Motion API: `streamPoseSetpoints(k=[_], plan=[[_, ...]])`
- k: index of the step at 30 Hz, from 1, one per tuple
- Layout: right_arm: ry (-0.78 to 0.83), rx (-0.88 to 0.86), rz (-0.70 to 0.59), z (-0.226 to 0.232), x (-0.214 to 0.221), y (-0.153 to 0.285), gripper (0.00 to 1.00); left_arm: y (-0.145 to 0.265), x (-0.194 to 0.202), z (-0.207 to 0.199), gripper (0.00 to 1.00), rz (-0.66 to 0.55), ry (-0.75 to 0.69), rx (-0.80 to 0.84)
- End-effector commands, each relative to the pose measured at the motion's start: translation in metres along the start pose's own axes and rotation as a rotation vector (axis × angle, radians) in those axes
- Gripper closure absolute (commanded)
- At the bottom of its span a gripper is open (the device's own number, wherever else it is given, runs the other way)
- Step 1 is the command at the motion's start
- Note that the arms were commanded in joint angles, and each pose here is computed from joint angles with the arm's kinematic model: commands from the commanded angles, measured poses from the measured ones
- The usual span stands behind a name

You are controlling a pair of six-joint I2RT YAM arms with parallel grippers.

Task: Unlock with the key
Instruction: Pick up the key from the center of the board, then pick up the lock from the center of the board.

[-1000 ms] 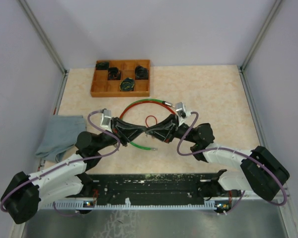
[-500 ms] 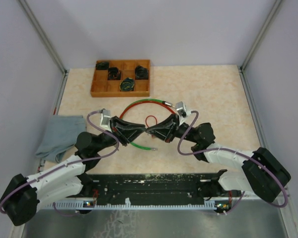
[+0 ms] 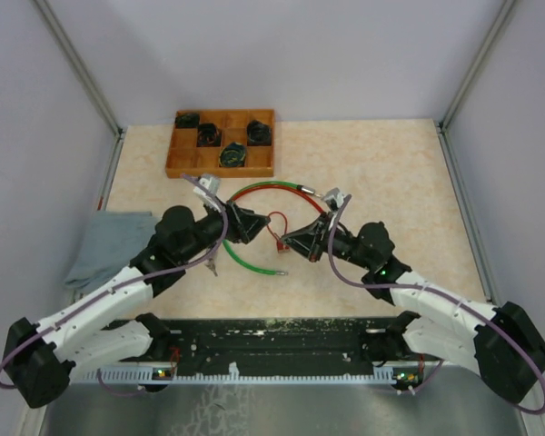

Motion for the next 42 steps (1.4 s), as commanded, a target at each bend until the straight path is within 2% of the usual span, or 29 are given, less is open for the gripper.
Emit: streamPoseSetpoints(k=[1, 7, 12, 23, 27, 38, 42], plan=[[-0.008, 0.181, 0.040, -0.028, 0.016, 0.016, 1.00, 0.001, 0.028, 0.047, 0.30, 0.168, 0.046, -0.314], [-0.052, 0.362, 0.047, -0.053, 0.032, 0.033, 1.00, -0.012, 0.053, 0.075, 0.28, 0.336, 0.076, -0.515], [-0.031, 0.441, 0.052, -0.065, 0.043, 0.047, 1.00, -0.023, 0.072, 0.099, 0.27, 0.460, 0.066, -0.694], [0.029, 0.570, 0.019, -0.083, 0.054, 0.073, 1.00, -0.063, 0.124, 0.123, 0.25, 0.713, -0.003, -0.893], [0.026, 0.565, 0.012, -0.081, 0.054, 0.075, 1.00, -0.069, 0.143, 0.136, 0.26, 0.795, -0.049, -0.976], [0.012, 0.541, -0.002, -0.075, 0.053, 0.075, 1.00, -0.083, 0.169, 0.149, 0.29, 0.893, -0.091, -1.043], [0.012, 0.548, -0.004, -0.076, 0.052, 0.077, 1.00, -0.082, 0.177, 0.156, 0.34, 0.912, -0.089, -1.058]])
Point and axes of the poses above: each gripper's point midway between its finger pads, its own y axis back along the fingers, its own z axis along the line the jaws close on, x = y × z, the point moved 2 cm from there along y, back along the fingers, and after that the axes turned 9 degrees about y, right-handed, at the moved point
